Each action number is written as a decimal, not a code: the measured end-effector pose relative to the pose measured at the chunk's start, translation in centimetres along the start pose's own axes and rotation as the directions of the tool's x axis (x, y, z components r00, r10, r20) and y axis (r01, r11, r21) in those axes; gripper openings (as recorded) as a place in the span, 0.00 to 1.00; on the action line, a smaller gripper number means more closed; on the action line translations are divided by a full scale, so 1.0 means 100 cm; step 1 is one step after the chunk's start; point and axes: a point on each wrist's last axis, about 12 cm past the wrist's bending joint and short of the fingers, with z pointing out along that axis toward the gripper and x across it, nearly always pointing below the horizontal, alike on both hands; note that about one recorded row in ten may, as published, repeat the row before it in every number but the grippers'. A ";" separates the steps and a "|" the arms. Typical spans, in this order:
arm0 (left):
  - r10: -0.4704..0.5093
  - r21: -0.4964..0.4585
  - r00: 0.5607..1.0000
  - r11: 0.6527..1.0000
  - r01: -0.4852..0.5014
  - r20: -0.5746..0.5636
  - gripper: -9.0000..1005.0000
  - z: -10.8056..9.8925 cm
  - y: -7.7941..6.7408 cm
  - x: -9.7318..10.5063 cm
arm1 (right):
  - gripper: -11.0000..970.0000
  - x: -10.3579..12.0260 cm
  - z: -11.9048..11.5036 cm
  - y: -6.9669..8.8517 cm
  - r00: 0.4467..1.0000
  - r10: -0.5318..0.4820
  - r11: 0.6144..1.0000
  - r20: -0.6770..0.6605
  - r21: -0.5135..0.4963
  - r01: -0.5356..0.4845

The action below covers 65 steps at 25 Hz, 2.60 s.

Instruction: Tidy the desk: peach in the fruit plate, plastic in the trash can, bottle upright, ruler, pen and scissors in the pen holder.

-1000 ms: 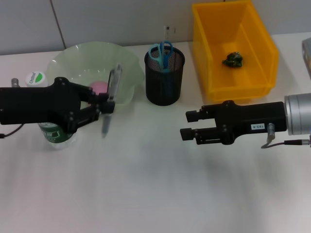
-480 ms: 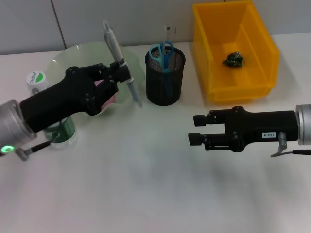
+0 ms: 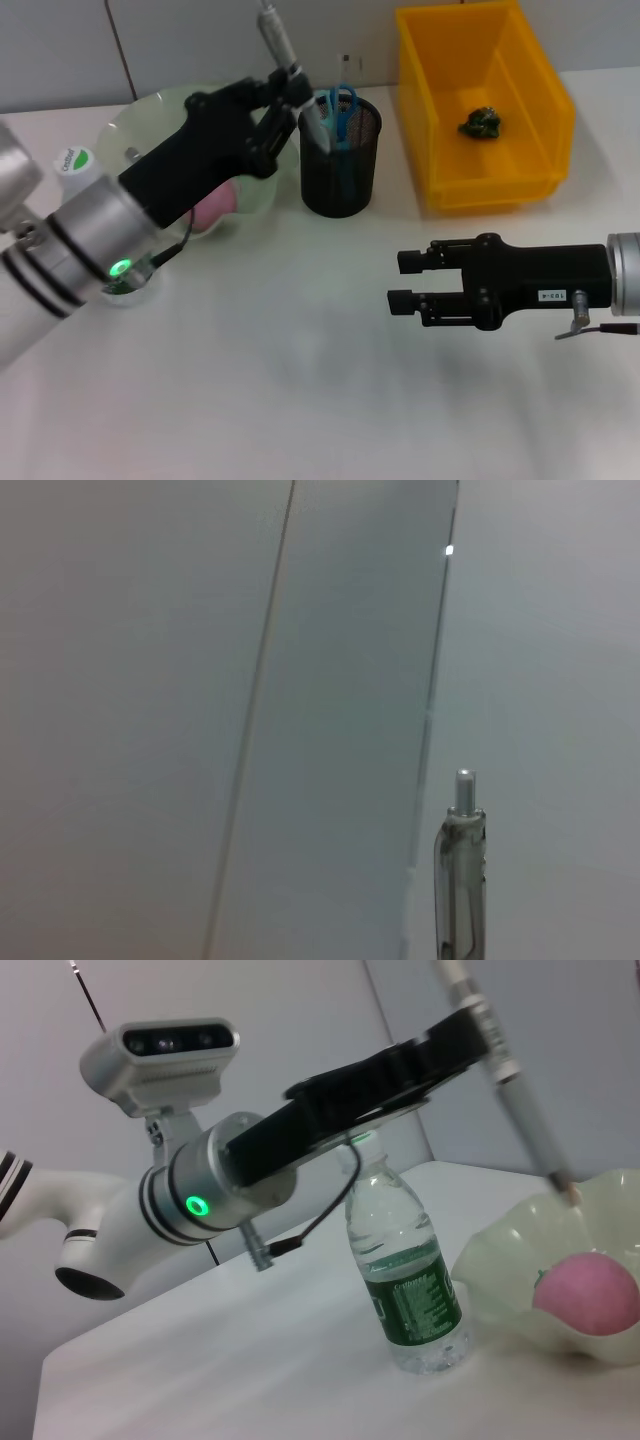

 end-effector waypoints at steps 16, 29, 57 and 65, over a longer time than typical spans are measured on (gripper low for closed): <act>0.091 -0.223 0.987 0.967 -0.120 -0.132 0.22 0.069 -0.010 0.019 | 0.65 0.000 0.002 0.000 0.999 -0.045 0.999 0.011 -0.006 0.045; 0.088 -0.293 0.977 0.945 -0.144 -0.197 0.25 0.072 -0.007 0.025 | 0.66 -0.004 0.001 0.003 0.997 -0.063 0.997 0.034 -0.031 0.064; 0.079 -0.255 0.977 0.958 -0.129 -0.198 0.56 0.074 -0.015 0.027 | 0.66 -0.003 0.002 0.003 0.998 -0.057 0.998 0.037 -0.028 0.058; 0.018 -0.165 0.987 0.985 -0.045 -0.159 0.77 0.063 -0.025 0.028 | 0.65 -0.003 -0.003 0.002 0.997 -0.055 0.998 0.045 -0.016 0.056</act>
